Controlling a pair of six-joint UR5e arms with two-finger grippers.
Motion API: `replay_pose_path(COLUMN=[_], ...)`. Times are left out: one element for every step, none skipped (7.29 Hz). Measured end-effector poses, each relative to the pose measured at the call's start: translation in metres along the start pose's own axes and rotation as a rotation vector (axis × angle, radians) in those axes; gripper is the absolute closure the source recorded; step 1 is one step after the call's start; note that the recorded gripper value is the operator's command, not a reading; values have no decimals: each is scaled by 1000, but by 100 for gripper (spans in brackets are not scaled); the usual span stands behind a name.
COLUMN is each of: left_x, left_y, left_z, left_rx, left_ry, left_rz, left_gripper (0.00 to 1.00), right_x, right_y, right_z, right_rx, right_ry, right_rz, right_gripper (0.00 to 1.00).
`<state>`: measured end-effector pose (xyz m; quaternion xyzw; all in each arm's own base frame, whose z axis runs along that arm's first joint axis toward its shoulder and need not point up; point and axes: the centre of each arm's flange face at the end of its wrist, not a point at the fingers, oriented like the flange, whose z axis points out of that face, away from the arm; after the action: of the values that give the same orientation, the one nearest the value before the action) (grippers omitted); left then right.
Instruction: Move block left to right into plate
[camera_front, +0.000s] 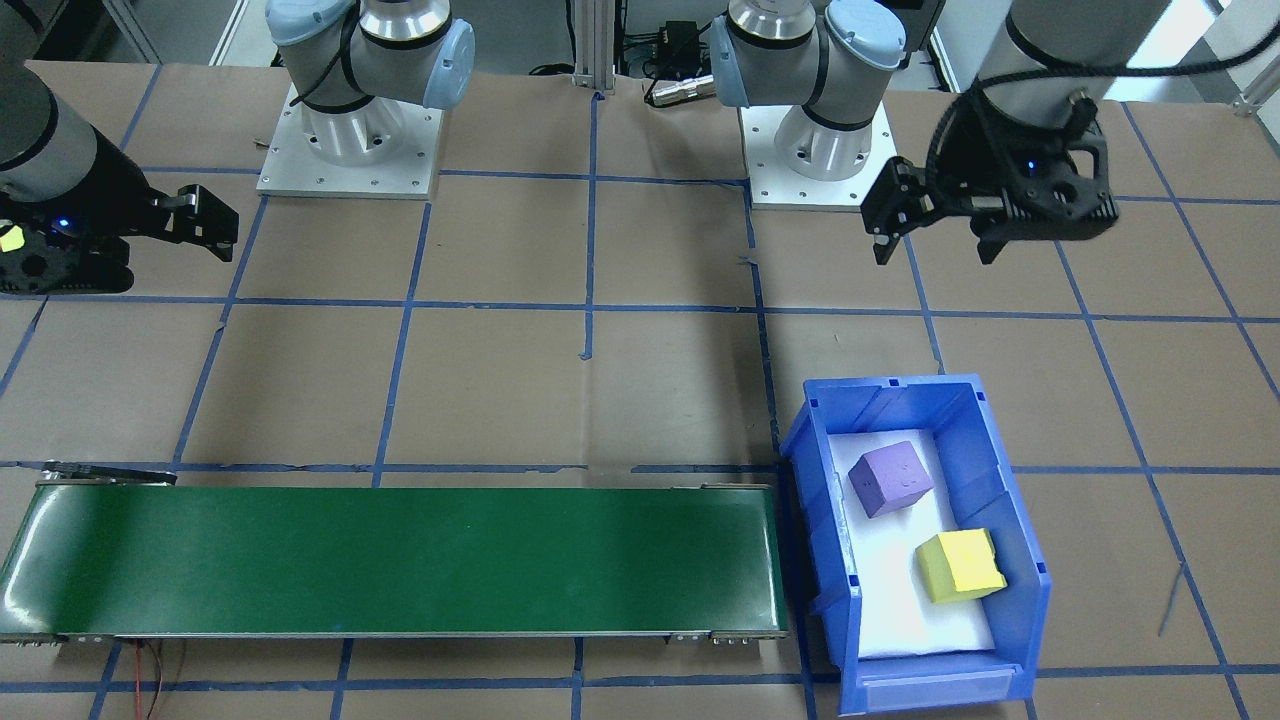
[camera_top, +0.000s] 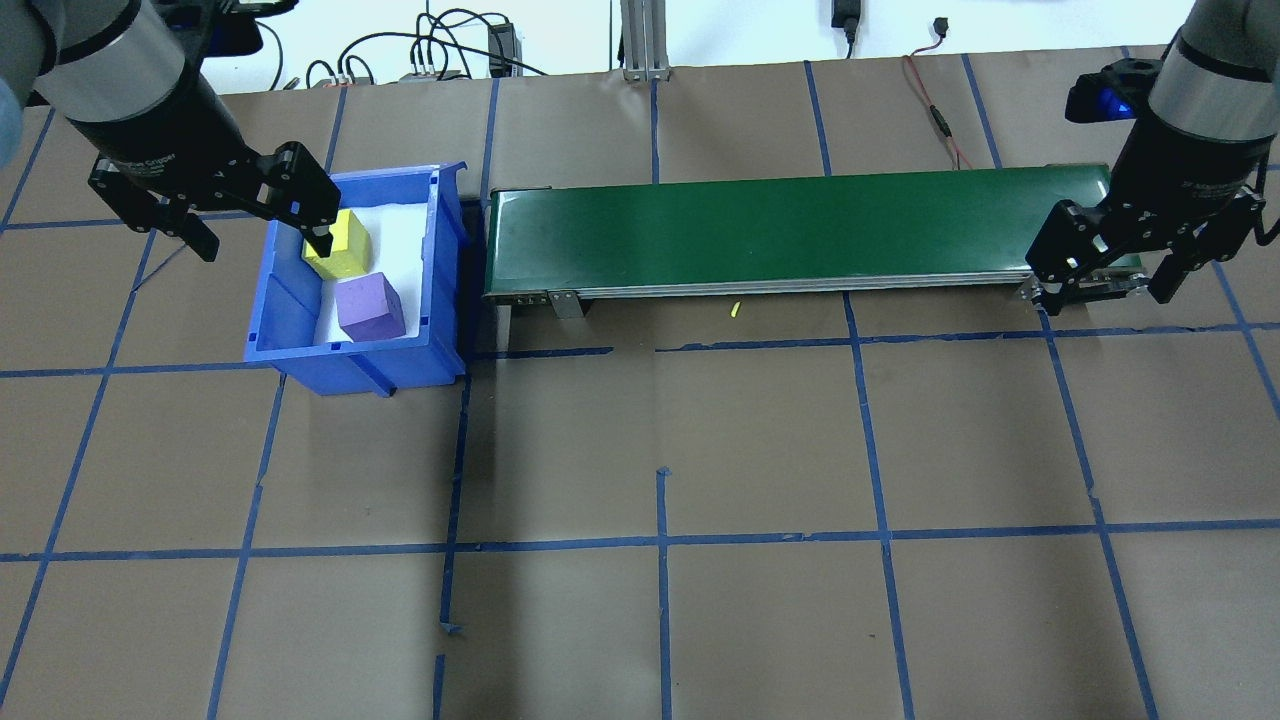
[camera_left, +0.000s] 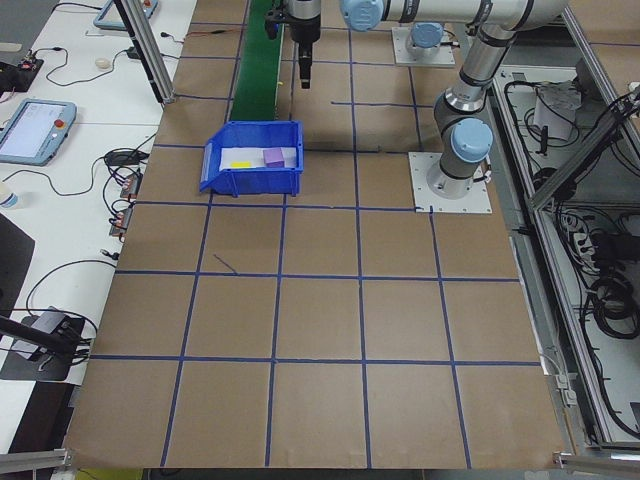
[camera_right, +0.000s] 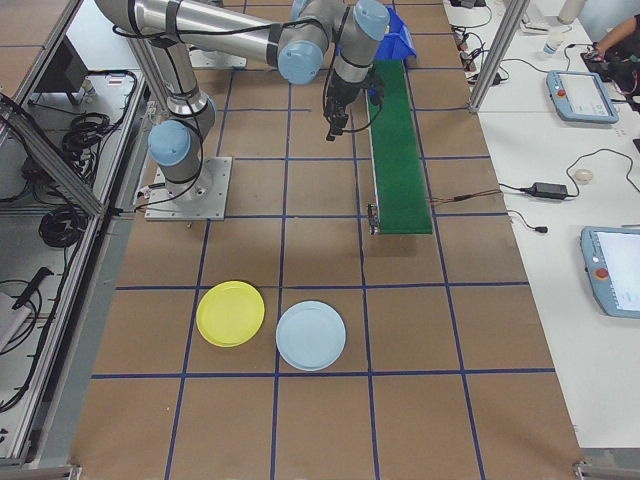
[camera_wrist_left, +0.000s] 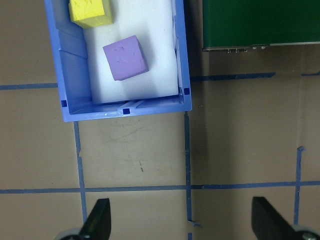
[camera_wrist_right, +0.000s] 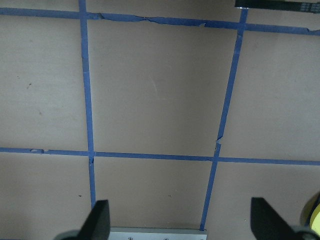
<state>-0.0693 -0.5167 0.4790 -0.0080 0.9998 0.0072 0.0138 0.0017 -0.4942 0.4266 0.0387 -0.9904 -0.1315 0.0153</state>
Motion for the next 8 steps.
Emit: replay_pose_path(left_x=[-12,-18,-21,-23,-24,-25,-25,-24], left_y=[-39,-70,-89,-100,-107,-109,-108,-105], left_z=[43,90,127,154,177,197,210,221], left_rx=[-6,-21,-28,-24,-19,-24,-28,-41], left_ry=[3,5,6,5,3,2,0,0], left_rz=[3,6,8,7,6,4,3,0], left_gripper=[0,0,0,0,0,0,1,6], right_x=[0,1,2,4,5,5,5,6], right_y=[0,0,0,0,0,0,0,0], right_z=[0,1,0,0,0,0,0,0], right_rx=[-2,-2,-2,-2,-1,0,0,0], right_ry=[1,1,1,0,-2,-2,-2,-2], right_rz=[-6,-8,-7,-5,-2,-1,-4,-9], right_gripper=[0,0,0,0,0,0,0,0])
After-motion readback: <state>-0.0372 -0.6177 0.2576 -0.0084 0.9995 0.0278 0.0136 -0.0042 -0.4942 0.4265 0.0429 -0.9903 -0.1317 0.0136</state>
